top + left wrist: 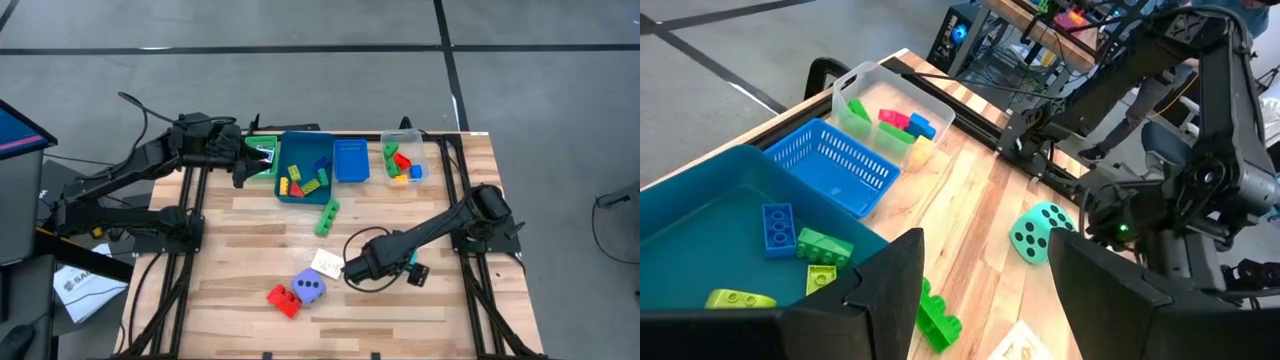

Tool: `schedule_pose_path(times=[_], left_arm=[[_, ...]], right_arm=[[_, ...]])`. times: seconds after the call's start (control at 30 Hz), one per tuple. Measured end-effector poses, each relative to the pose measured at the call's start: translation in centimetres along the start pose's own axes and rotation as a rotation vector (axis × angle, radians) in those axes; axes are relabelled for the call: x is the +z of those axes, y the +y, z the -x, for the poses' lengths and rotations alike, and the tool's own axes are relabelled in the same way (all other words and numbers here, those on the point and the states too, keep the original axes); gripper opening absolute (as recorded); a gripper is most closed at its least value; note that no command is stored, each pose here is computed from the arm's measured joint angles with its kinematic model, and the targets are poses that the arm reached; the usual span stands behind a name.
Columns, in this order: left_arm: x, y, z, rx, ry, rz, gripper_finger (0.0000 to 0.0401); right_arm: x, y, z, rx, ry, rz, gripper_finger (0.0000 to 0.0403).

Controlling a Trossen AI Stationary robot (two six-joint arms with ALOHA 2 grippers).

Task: Pick & Place Toys
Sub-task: Put the blue dice into the blue bin

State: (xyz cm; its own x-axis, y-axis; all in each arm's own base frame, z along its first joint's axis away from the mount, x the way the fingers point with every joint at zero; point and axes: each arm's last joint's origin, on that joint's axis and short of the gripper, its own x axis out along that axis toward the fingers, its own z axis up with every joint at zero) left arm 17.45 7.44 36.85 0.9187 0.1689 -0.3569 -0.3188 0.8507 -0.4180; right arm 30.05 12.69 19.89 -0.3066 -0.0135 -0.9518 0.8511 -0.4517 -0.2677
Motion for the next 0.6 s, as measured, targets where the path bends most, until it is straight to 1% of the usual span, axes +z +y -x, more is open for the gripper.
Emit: schedule_pose_path(times=[0.37, 0.6], left_arm=[[0.00, 0.00, 0.00, 0.000, 0.000, 0.000, 0.0208], [0.00, 0.00, 0.00, 0.000, 0.000, 0.000, 0.0208]], right_arm=[[-0.03, 0.06, 0.00, 0.005, 0.006, 0.004, 0.0396], [-0.33, 0.24, 0.52, 0.035, 0.030, 0.009, 0.0396]])
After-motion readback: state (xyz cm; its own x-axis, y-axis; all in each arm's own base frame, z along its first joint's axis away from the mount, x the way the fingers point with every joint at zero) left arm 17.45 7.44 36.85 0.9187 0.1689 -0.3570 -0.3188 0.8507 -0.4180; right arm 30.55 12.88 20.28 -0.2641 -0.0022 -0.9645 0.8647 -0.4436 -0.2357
